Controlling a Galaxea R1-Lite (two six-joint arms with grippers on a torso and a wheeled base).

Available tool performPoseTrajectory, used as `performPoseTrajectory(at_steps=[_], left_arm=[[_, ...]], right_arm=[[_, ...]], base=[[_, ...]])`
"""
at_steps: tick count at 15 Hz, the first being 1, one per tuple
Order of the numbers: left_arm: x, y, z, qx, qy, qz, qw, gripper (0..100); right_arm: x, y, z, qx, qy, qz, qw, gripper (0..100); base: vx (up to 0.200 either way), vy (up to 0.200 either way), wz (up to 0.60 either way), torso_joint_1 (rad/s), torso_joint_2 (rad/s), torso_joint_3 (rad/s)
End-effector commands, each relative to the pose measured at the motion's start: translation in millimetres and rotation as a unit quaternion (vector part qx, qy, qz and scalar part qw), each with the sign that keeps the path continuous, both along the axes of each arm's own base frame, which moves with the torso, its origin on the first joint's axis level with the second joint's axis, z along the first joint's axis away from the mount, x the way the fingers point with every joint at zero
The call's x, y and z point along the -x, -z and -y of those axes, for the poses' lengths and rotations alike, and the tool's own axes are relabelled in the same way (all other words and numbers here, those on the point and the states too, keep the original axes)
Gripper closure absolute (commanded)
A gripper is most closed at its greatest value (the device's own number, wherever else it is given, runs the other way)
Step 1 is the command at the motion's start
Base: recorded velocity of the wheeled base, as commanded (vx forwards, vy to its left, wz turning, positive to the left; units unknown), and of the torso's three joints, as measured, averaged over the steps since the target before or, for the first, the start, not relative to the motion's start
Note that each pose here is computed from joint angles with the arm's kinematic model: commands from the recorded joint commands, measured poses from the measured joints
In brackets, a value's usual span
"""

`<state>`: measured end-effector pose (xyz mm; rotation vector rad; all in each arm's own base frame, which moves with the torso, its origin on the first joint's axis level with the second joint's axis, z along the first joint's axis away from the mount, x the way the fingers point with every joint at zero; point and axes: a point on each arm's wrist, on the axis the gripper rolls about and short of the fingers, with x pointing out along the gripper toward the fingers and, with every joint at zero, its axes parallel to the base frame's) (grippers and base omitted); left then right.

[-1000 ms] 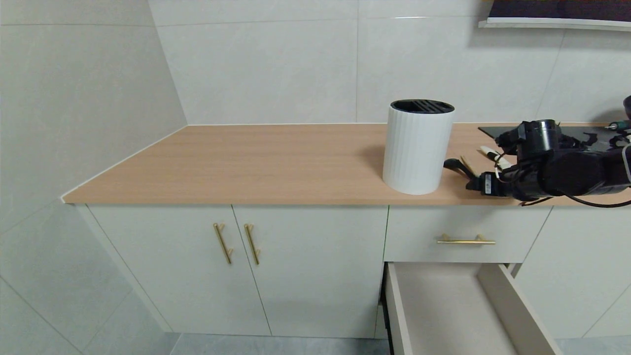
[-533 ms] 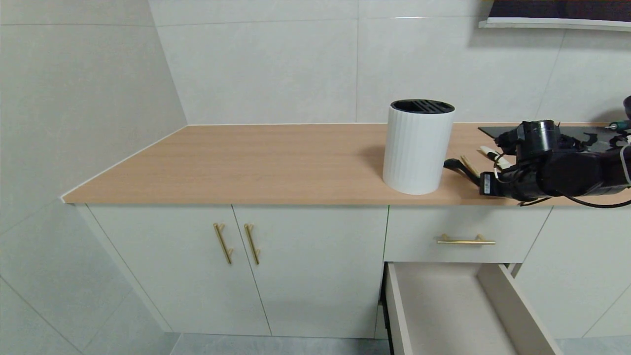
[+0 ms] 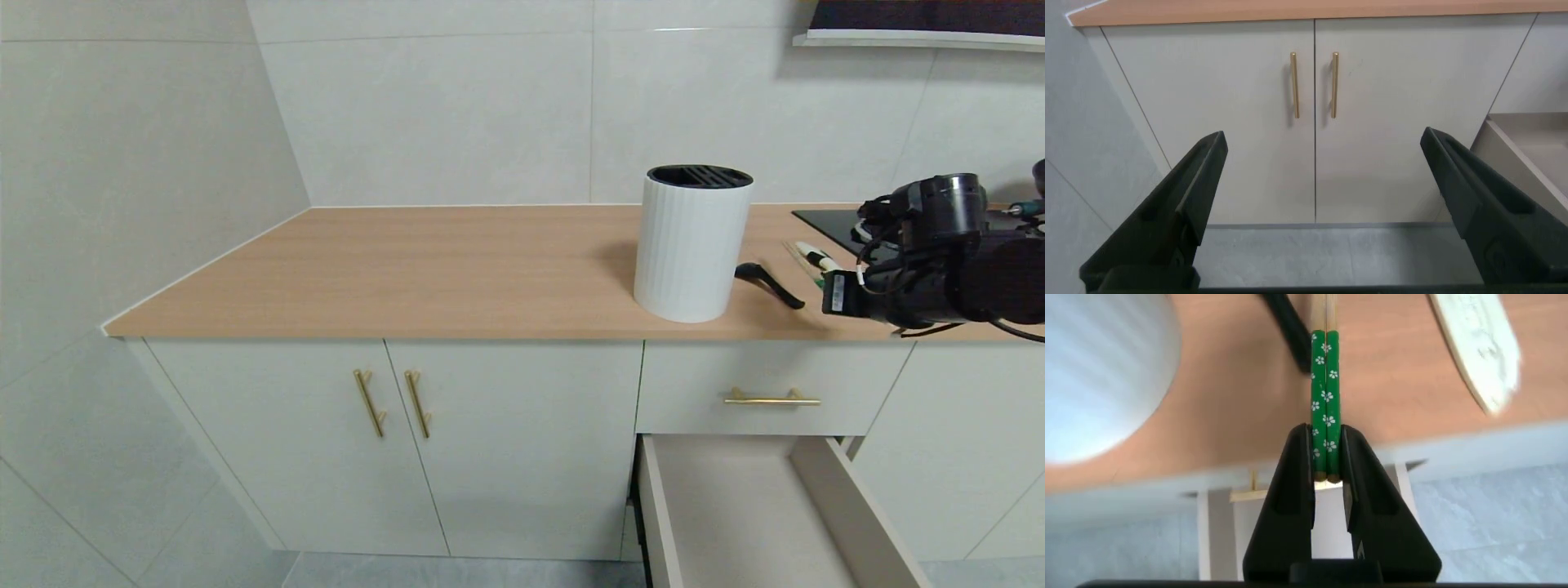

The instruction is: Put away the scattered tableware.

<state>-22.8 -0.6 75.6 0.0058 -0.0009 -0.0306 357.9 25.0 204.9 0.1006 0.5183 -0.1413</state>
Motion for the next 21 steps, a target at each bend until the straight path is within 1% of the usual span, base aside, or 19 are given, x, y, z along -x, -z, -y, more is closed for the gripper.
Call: performPoseTrajectory(at_steps=[1, 4, 6, 8, 11, 12, 13, 14, 18, 21], left_arm=[[0, 0.1, 0.0, 0.000, 0.000, -0.001, 1.0000, 0], [0, -0.1, 0.0, 0.000, 0.000, 0.000, 1.0000, 0], [0, 0.1, 0.0, 0.000, 0.000, -0.001, 1.0000, 0], [0, 0.1, 0.0, 0.000, 0.000, -0.001, 1.0000, 0], [0, 0.1, 0.0, 0.000, 0.000, -0.001, 1.0000, 0], [0, 0.1, 0.0, 0.000, 0.000, -0.001, 1.0000, 0], [0, -0.1, 0.0, 0.000, 0.000, 0.000, 1.0000, 0], [0, 0.1, 0.0, 0.000, 0.000, -0.001, 1.0000, 0], [0, 0.1, 0.0, 0.000, 0.000, -0.001, 1.0000, 0], [0, -0.1, 0.0, 0.000, 0.000, 0.000, 1.0000, 0]], right_arm=[[65, -35, 0, -0.005, -0.012, 0.031, 0.999, 100], [109, -49, 0, -0.020, -0.044, 0.004, 0.999, 100], [136, -59, 2, -0.041, -0.065, -0.013, 0.997, 100], [164, -64, 3, -0.063, -0.108, -0.050, 0.991, 100], [188, -72, 3, -0.068, -0.167, -0.102, 0.978, 100], [189, -72, 1, -0.079, -0.185, -0.114, 0.973, 100], [187, -67, 0, -0.088, -0.217, -0.127, 0.964, 100], [182, -60, -1, -0.083, -0.232, -0.142, 0.959, 100], [168, -40, -6, -0.072, -0.250, -0.185, 0.948, 100], [161, -30, -9, -0.069, -0.256, -0.206, 0.942, 100]], base=[[0.000, 0.000, 0.00, 0.000, 0.00, 0.000], [0.000, 0.000, 0.00, 0.000, 0.00, 0.000], [0.000, 0.000, 0.00, 0.000, 0.00, 0.000], [0.000, 0.000, 0.00, 0.000, 0.00, 0.000], [0.000, 0.000, 0.00, 0.000, 0.00, 0.000], [0.000, 0.000, 0.00, 0.000, 0.00, 0.000], [0.000, 0.000, 0.00, 0.000, 0.00, 0.000], [0.000, 0.000, 0.00, 0.000, 0.00, 0.000], [0.000, 0.000, 0.00, 0.000, 0.00, 0.000], [0.000, 0.000, 0.00, 0.000, 0.00, 0.000]])
